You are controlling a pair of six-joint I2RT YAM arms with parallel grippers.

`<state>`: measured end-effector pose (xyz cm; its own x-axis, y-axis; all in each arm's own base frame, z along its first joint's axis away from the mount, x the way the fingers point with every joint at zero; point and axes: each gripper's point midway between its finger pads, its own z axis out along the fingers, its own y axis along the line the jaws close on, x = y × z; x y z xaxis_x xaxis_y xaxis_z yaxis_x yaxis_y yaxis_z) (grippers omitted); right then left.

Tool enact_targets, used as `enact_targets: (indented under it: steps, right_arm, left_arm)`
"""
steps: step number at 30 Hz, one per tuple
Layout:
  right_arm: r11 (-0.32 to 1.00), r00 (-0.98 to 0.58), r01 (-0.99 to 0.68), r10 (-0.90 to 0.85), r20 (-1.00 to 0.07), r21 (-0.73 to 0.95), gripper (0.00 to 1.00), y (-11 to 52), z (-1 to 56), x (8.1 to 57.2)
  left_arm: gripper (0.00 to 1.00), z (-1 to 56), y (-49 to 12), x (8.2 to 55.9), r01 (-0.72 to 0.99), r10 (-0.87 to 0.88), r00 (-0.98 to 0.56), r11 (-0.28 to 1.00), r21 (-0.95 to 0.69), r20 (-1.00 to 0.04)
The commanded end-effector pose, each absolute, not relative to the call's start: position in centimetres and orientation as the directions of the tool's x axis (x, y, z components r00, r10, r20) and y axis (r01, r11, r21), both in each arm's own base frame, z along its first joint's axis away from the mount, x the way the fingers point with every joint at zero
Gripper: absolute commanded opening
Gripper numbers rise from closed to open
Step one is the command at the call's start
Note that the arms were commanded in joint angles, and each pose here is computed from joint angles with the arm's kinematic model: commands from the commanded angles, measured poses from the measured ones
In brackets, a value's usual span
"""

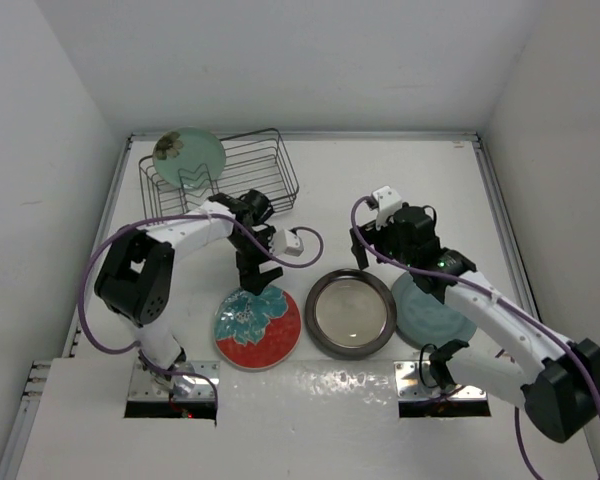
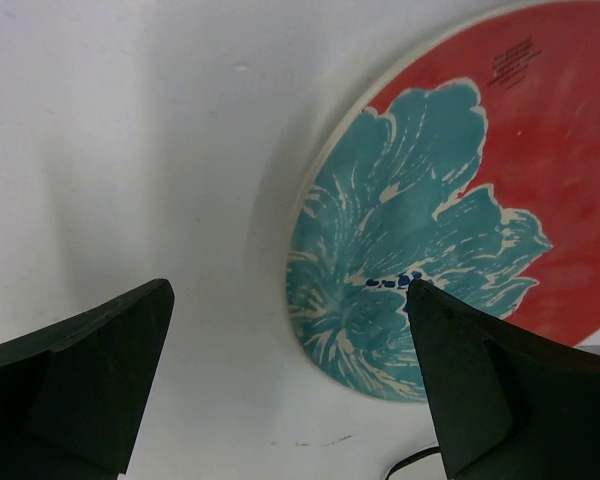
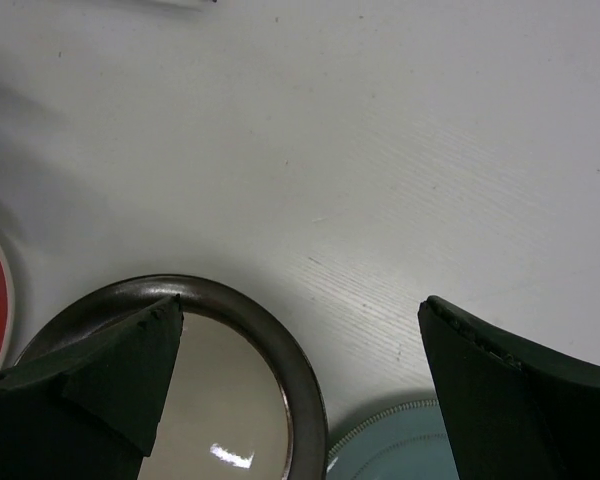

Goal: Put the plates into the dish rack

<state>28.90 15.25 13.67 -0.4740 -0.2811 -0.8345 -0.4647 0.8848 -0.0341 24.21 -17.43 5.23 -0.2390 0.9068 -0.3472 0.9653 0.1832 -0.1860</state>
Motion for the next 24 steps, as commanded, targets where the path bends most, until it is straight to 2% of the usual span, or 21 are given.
enact_targets:
  steps: [1,4,8,12,14,15,17,18,20,21,24]
  right_arm:
    - [0.908,-0.428,-0.418,-0.237,-0.872,-0.041,0.99,14.3,15.2,28.9]
    - [0.908,-0.420,-0.418,-0.229,-0.878,-0.036,0.99,14.3,15.5,28.7]
    - [0.899,-0.420,-0.437,-0.231,-0.878,-0.027,0.99,14.7,15.7,28.6]
    - [0.887,-0.421,-0.461,-0.242,-0.874,-0.023,0.99,15.1,15.9,28.6]
    - [0.886,-0.413,-0.462,-0.239,-0.879,-0.024,0.99,15.2,16.2,28.6]
    - [0.887,-0.411,-0.462,-0.240,-0.880,-0.026,0.99,15.2,16.1,28.6]
    - [0.888,-0.406,-0.459,-0.237,-0.882,-0.027,0.99,15.1,16.2,28.7]
    - [0.890,-0.401,-0.456,-0.234,-0.886,-0.029,0.99,15.1,16.3,28.8]
    - [0.892,-0.401,-0.451,-0.232,-0.886,-0.030,0.99,15.1,16.2,28.9]
    - [0.892,-0.399,-0.451,-0.231,-0.887,-0.030,0.99,15.1,16.3,29.0]
    - [0.891,-0.400,-0.452,-0.232,-0.887,-0.029,0.99,15.2,16.2,29.1]
  left_arm:
    - [0.99,3.7,-17.2,23.9,0.979,0.926,-0.166,0.115,-0.166,-0.340]
    - [0.95,1.8,-16.1,23.1,0.975,0.943,-0.165,0.113,-0.191,-0.287]
    - [0.91,1.1,-16.4,23.0,0.974,0.941,-0.162,0.104,-0.201,-0.297]
    - [0.83,0.2,-15.8,21.6,0.968,0.948,-0.146,0.077,-0.241,-0.283]
    - [0.70,-0.4,-15.3,20.3,0.959,0.951,-0.142,0.064,-0.277,-0.273]
    - [0.55,-0.6,-15.1,20.0,0.958,0.952,-0.135,0.054,-0.283,-0.273]
    - [0.44,-0.9,-15.0,19.3,0.951,0.953,-0.139,0.053,-0.305,-0.270]
    - [0.31,-1.0,-15.0,19.3,0.951,0.952,-0.141,0.053,-0.305,-0.273]
    - [0.16,-0.9,-15.3,19.4,0.947,0.948,-0.162,0.072,-0.313,-0.274]
    - [0.02,-0.8,-15.4,19.6,0.947,0.946,-0.169,0.079,-0.313,-0.275]
    - [0.00,0.1,-15.6,20.3,0.952,0.945,-0.165,0.078,-0.296,-0.282]
